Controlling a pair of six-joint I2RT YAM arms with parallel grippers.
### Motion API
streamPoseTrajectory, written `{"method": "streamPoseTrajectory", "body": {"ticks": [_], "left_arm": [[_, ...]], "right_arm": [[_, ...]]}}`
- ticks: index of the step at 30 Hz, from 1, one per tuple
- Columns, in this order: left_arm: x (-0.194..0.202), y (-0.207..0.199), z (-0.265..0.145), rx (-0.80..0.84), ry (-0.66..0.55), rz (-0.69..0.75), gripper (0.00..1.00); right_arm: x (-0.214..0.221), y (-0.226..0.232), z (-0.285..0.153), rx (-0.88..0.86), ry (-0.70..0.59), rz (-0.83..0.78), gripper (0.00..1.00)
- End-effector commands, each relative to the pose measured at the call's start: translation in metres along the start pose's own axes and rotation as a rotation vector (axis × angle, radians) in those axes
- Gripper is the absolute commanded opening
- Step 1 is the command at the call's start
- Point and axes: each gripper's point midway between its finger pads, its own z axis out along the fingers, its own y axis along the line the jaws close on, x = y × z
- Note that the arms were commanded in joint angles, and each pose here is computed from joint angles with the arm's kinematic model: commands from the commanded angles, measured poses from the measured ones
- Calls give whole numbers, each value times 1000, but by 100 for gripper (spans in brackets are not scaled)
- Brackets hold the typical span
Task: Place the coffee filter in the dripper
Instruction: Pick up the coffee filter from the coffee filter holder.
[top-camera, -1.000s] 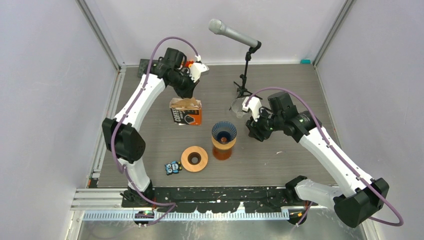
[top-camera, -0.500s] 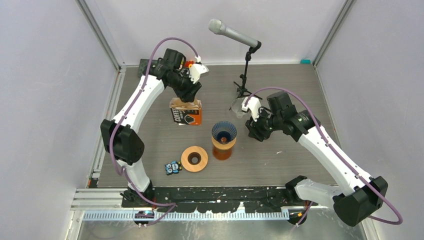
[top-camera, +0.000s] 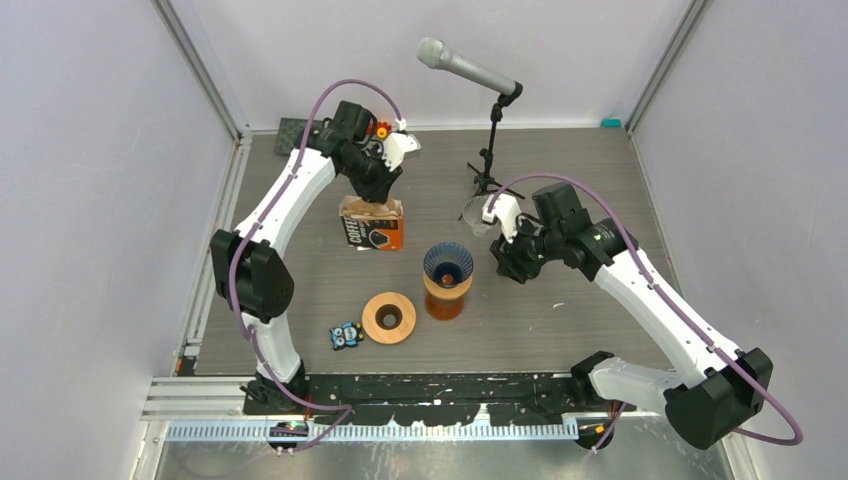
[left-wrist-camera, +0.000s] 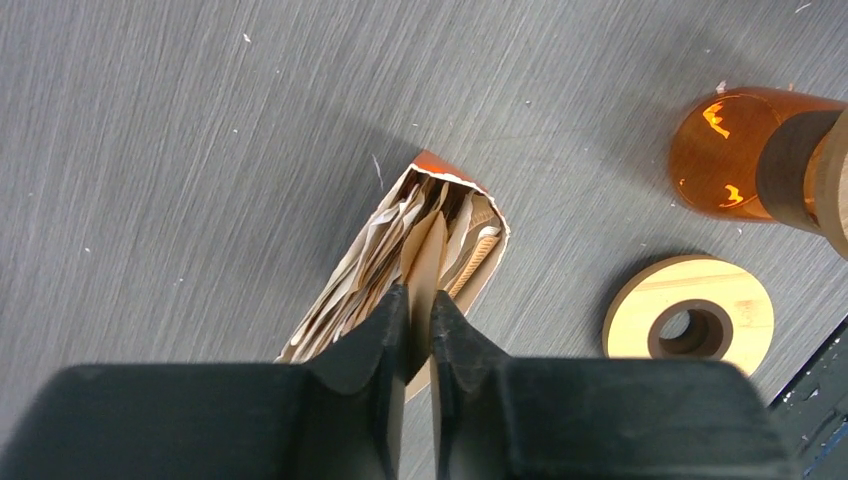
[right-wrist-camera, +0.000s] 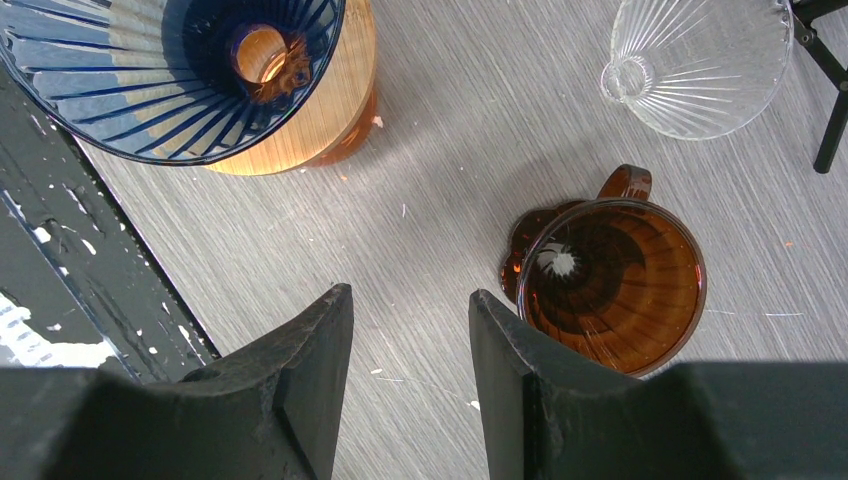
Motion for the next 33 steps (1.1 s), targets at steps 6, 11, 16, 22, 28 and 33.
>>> {"method": "streamPoseTrajectory", "body": {"ticks": [6,11,16,22,28,33], "left_arm": [[-29,2,-34,-44,-90,42,0],[-34,-3,-56,-69,-111,68,0],[-30,-13,-74,-83,-123,93,2],[-28,-26,-96,-94,-144,118,1],[-46,-49,-130,-85,-272,152,0],[-63,-74,-156,-46,-401,160,0]], "right_arm": [[-8,-1,-2,-6,-24,-18,51],[-8,0,-3,-5,-29,-18,51],[-9,1,-3,-12,-31,-18,51],[-10,1,-4,-13,-33,-18,51],[-22,2,-12,-9,-72,-6,52],[-59,7,-33,-28,-178,-3,53]]}}
